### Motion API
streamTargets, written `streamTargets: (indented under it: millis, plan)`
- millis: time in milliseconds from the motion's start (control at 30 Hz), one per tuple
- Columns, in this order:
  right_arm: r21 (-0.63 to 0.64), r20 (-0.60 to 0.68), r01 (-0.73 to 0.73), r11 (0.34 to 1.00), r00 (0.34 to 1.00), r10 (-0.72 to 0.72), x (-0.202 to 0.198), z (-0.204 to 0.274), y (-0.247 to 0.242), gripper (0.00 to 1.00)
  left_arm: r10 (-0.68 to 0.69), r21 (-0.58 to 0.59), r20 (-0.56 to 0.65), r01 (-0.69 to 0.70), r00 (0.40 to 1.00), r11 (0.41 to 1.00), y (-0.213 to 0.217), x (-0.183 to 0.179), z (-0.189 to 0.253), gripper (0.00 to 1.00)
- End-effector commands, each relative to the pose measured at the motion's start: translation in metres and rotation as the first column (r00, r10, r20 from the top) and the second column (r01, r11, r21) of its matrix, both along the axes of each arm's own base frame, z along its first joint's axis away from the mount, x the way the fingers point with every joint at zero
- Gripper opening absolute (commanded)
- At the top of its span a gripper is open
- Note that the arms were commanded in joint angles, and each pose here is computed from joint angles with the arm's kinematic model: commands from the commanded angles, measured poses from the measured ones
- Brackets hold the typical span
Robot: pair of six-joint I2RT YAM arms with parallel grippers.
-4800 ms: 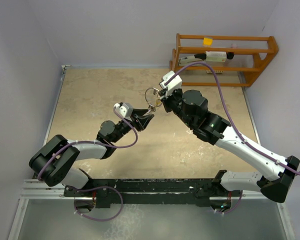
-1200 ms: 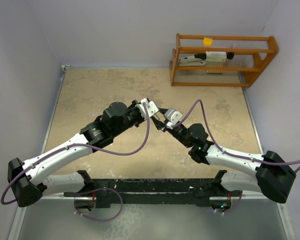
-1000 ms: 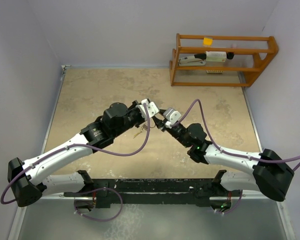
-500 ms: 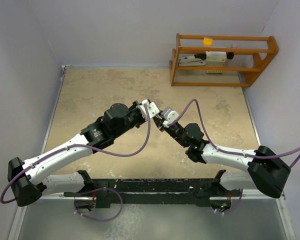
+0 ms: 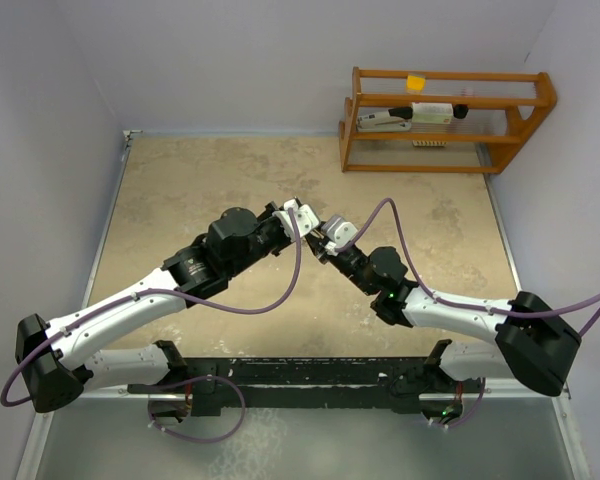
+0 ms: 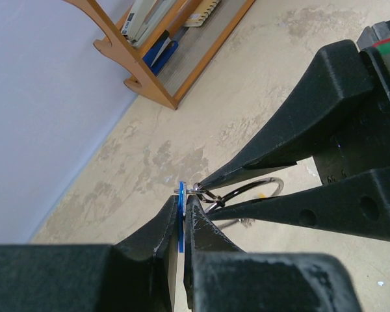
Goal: Remove the keys from the keyring
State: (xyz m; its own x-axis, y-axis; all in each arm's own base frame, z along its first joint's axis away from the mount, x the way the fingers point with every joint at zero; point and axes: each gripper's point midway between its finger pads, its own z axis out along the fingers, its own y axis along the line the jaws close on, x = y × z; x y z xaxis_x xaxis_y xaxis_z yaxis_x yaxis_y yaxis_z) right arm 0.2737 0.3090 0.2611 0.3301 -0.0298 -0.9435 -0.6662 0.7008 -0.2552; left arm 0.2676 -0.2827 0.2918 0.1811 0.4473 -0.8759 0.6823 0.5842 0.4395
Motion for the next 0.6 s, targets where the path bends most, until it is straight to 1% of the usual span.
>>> streamTargets:
  millis: [0, 167, 400, 467, 567]
  plan:
    - [0.103, 0.060, 0.000, 0.995, 0.998, -0.006, -0.0016, 0.0421, -0.0021, 0.26, 0.005, -0.069, 0.056, -0.001, 0.998, 0.998, -0.0028, 0.0014, 0.0243, 0.00]
    - [0.106, 0.067, -0.005, 0.994, 0.998, -0.002, -0.0022, 0.0456, -0.0016, 0.30, 0.002, -0.074, 0.059, 0.002, 0.998, 0.997, -0.0027, 0.0000, 0.0258, 0.00]
    - [0.113, 0.077, -0.006, 0.994, 0.997, -0.003, -0.0017, 0.0502, -0.0009, 0.30, -0.001, -0.081, 0.057, 0.006, 0.998, 0.997, -0.0030, -0.0017, 0.0269, 0.00]
    - [0.112, 0.077, -0.005, 0.994, 0.997, -0.003, -0.0014, 0.0504, -0.0007, 0.26, -0.002, -0.082, 0.058, 0.007, 0.998, 0.997, -0.0035, -0.0017, 0.0267, 0.00]
    - [0.110, 0.072, -0.002, 0.994, 0.997, -0.006, -0.0005, 0.0498, -0.0004, 0.17, -0.001, -0.085, 0.061, 0.007, 0.998, 0.996, -0.0040, -0.0017, 0.0276, 0.00]
